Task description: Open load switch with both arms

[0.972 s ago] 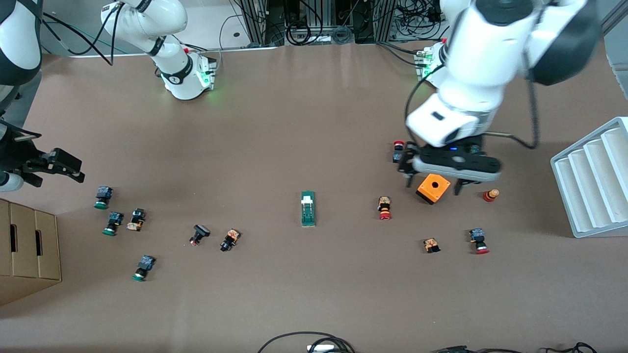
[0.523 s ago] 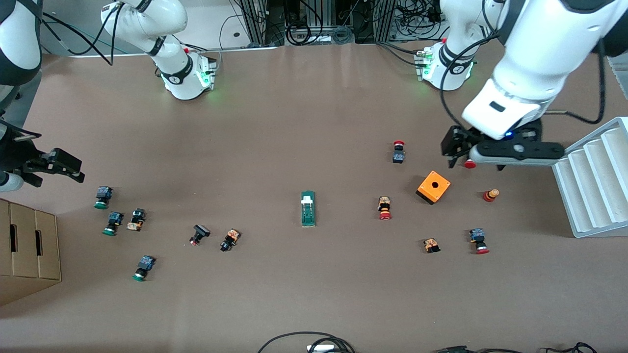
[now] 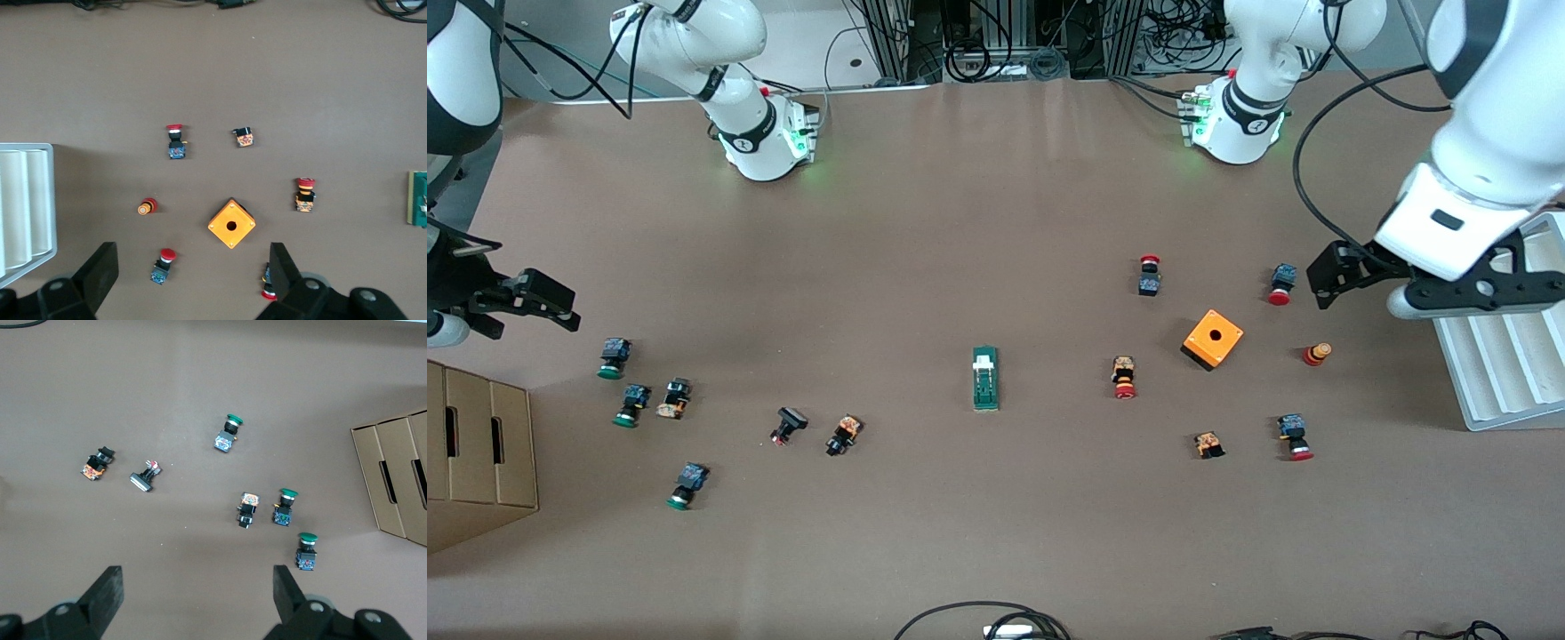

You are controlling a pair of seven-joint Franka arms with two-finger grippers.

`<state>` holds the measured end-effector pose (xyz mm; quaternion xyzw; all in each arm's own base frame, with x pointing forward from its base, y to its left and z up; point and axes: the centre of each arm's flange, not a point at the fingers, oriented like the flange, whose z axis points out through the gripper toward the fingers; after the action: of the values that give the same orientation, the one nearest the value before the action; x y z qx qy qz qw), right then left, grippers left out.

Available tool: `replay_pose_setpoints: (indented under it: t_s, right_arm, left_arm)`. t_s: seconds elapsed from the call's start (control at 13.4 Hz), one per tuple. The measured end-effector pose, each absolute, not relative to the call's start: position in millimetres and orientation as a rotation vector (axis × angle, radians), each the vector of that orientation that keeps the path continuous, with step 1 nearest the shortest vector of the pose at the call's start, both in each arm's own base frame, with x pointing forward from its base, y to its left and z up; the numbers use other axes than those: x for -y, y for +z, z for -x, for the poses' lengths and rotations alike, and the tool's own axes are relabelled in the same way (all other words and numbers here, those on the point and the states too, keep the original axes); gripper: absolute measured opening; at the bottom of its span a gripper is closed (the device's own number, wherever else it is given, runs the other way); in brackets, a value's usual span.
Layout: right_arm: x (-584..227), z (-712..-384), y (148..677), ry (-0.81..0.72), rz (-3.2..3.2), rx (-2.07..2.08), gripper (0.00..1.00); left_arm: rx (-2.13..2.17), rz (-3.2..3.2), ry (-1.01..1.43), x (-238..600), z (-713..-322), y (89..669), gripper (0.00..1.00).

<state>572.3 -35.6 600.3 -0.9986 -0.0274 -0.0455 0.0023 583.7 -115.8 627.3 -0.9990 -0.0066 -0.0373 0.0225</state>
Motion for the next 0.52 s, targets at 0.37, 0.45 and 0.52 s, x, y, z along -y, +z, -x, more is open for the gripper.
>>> replay_pose_setpoints:
  t_s: [0.37,0.45,0.52]
  right_arm:
    - [36,-572,600,-0.143,3.133,0.085,1.0]
    - [36,-572,600,-0.143,3.133,0.085,1.0]
    - [36,-572,600,-0.143,3.133,0.085,1.0]
  left_arm:
    - [0.058,3.134,-0.08,55,-593,621,1.0]
    - [0.043,3.138,-0.077,46,-594,620,1.0]
    - [0.039,3.143,-0.076,40,-594,619,1.0]
